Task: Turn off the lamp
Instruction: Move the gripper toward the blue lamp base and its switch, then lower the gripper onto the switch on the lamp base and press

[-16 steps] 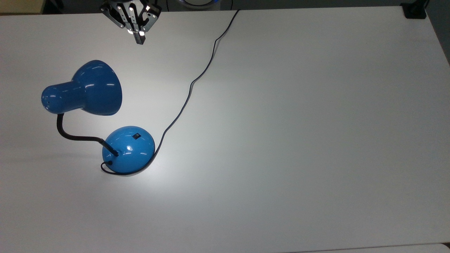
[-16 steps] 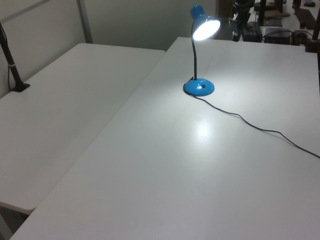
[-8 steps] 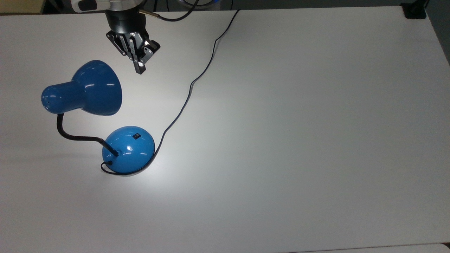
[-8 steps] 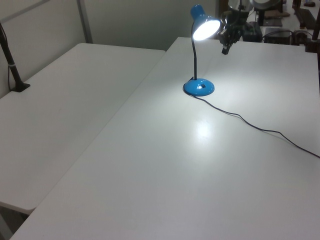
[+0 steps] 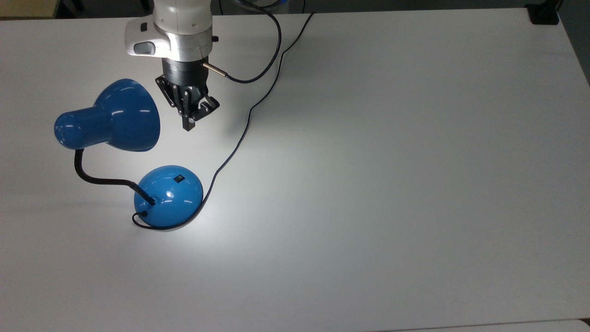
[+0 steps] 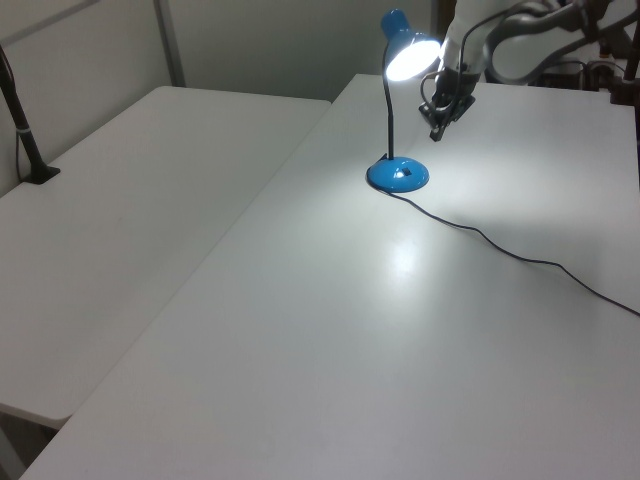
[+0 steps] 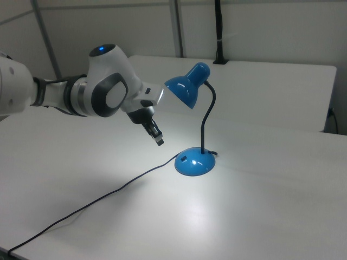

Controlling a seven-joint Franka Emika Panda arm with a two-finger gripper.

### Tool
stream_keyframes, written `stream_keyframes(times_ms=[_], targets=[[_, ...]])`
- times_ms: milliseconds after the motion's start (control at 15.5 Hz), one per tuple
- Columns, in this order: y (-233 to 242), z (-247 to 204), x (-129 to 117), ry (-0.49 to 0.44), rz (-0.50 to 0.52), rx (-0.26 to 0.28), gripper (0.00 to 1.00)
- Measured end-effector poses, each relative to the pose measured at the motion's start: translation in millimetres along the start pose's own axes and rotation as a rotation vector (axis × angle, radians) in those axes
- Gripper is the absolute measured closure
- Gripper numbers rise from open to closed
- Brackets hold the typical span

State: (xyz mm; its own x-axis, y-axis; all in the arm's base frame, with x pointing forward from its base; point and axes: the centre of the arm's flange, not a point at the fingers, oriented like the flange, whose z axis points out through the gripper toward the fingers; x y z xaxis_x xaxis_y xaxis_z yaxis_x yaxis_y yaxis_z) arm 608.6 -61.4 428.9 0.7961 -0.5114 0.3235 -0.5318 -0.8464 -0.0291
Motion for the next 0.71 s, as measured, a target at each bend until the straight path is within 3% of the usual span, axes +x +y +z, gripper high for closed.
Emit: stream_keyframes(times_ms=[322,708], targets=[[-7.5,21.8,0.1,0.035,0.018,0.007,0.99],[-15.7,52.1,-8.4,0.07,0.045,-0.054,0.99]])
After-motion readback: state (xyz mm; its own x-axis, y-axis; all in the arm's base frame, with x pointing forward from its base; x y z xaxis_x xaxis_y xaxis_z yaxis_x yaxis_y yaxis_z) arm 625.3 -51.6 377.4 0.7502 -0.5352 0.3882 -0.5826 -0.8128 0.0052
